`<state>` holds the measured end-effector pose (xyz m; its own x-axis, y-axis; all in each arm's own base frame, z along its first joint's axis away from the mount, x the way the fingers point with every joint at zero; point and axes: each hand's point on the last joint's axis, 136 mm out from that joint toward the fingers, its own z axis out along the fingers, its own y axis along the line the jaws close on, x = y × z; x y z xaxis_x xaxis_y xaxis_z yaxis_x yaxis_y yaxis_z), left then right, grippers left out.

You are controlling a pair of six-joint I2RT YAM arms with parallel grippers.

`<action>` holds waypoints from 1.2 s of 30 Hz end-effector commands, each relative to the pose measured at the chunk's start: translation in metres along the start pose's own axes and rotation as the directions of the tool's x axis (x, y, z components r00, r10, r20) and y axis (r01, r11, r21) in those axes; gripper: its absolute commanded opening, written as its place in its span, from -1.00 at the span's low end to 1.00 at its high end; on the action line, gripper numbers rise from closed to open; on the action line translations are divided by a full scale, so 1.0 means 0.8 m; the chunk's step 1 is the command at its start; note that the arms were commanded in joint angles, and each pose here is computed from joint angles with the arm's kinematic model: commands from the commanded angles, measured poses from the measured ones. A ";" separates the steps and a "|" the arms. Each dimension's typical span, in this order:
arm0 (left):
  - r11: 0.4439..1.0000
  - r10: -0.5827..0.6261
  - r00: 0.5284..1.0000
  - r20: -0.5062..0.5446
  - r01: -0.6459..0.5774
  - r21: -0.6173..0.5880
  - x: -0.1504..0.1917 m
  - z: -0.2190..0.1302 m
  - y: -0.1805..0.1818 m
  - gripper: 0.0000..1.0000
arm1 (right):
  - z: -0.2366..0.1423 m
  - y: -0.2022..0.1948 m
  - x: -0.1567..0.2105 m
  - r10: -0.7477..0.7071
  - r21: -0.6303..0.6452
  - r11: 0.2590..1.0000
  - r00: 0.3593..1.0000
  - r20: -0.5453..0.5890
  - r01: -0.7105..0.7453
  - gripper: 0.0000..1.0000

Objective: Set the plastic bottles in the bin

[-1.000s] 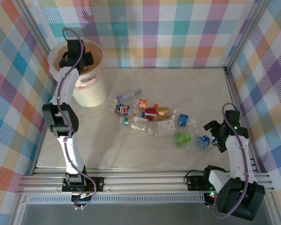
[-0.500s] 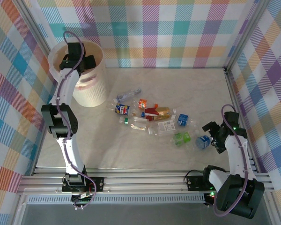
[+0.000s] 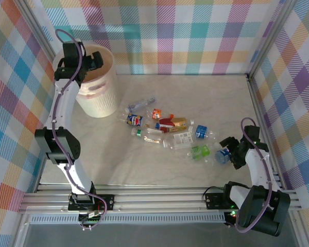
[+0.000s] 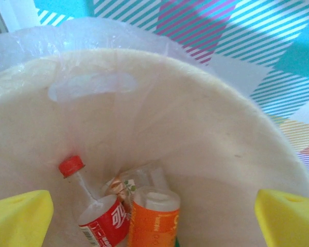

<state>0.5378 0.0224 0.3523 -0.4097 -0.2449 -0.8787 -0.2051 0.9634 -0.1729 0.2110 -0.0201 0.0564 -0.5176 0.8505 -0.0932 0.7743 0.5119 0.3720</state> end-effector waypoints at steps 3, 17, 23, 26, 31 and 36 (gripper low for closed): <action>0.991 -0.082 0.993 0.083 0.073 0.111 -0.027 -0.054 -0.015 1.00 | 0.012 0.004 -0.003 0.024 -0.025 0.999 1.000 -0.008 -0.024 0.72; 0.956 -0.150 0.981 0.123 0.113 0.271 -0.019 -0.123 -0.045 1.00 | 0.042 0.001 -0.006 0.040 -0.008 0.999 0.999 -0.037 -0.040 0.39; 0.933 -0.198 0.972 0.128 0.147 0.330 -0.017 -0.147 -0.055 1.00 | 0.044 0.001 -0.006 0.035 -0.011 0.999 0.999 -0.035 -0.036 0.20; 0.927 -0.208 0.969 0.131 0.153 0.341 -0.016 -0.159 -0.059 1.00 | 0.040 0.003 -0.008 0.026 -0.021 0.999 0.999 -0.023 -0.027 0.06; 0.913 -0.223 0.966 0.127 0.162 0.373 -0.015 -0.175 -0.071 1.00 | 0.027 0.011 -0.013 0.013 -0.048 0.999 1.000 0.010 -0.012 -0.04; 0.893 -0.206 0.974 0.098 0.146 0.427 -0.003 -0.189 -0.097 1.00 | 0.000 0.022 -0.021 -0.019 -0.075 0.997 0.998 0.060 0.024 -0.07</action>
<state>0.4301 -0.0527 0.4239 -0.2783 -0.4155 -0.8659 0.0737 0.8897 -0.4506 0.2325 -0.0218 0.0478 -0.5092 0.8521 -0.1209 0.7472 0.5074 0.4292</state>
